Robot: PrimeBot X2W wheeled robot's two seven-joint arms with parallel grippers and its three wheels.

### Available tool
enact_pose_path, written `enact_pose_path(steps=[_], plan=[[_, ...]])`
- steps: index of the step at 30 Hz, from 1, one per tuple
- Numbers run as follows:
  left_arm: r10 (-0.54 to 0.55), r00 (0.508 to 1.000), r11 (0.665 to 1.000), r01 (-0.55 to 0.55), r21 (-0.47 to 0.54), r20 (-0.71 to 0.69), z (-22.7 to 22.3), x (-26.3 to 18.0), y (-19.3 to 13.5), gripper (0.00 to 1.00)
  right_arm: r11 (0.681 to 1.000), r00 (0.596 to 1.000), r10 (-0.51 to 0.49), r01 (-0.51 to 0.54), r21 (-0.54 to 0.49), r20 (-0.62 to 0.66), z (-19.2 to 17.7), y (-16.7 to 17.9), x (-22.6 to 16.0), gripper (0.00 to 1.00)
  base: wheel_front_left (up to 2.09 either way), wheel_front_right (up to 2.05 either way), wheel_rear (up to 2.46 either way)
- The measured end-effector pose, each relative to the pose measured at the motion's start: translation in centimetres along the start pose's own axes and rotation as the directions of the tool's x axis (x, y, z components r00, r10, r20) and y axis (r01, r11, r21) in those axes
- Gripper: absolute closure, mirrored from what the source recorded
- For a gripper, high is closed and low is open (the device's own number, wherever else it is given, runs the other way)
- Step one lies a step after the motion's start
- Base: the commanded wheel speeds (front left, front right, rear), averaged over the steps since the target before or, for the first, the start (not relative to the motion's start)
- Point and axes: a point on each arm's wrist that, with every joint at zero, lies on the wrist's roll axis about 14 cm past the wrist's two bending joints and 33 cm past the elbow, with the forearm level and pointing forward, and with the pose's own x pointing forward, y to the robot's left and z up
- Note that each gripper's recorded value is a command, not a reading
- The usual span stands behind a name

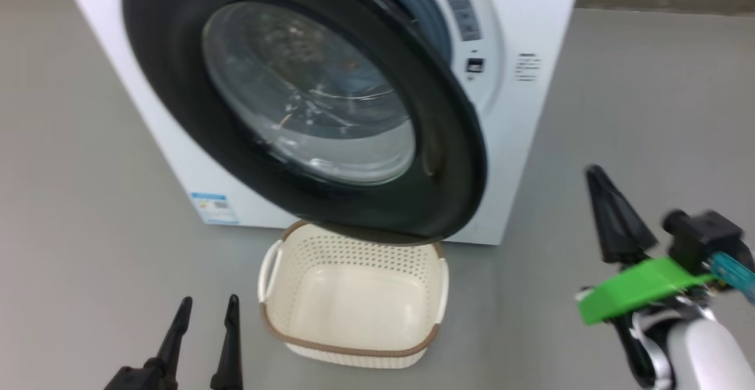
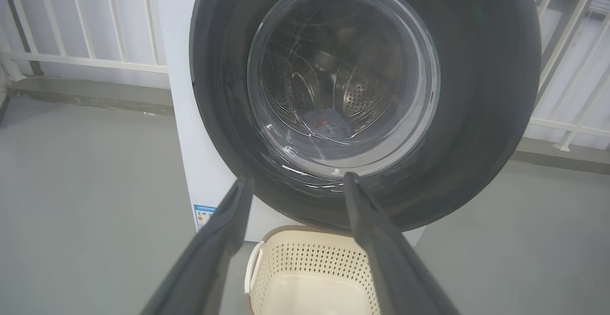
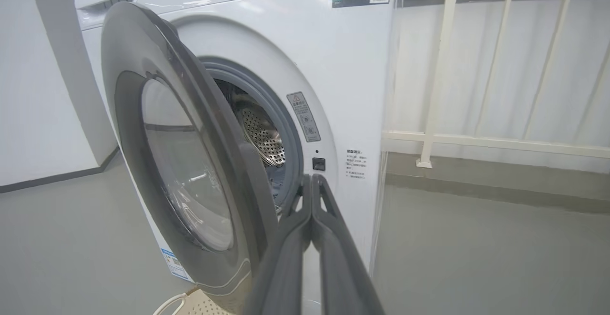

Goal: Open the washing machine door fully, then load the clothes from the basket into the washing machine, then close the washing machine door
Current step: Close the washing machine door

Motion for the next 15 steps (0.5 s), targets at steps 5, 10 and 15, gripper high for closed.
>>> enact_pose_path(steps=[5,10,15], plan=[[0.071,0.997,0.997,-0.071,-0.003,0.011,0.4,-0.9,2.0,0.0,0.98,0.98,0.198,-0.198,0.003,-0.005,-0.2,6.2,3.3,1.0,0.0,0.0,0.0],[0.129,0.992,0.992,-0.129,0.0,0.012,0.4,-1.8,3.6,0.0,0.951,0.95,0.309,-0.309,0.02,-0.032,-1.1,9.7,5.3,1.0,0.0,0.0,0.0],[0.174,0.985,0.985,-0.174,0.001,0.022,0.8,-2.4,4.8,0.0,0.932,0.931,0.362,-0.361,0.028,-0.051,-1.9,11.5,7.3,1.0,0.0,0.0,0.0]])
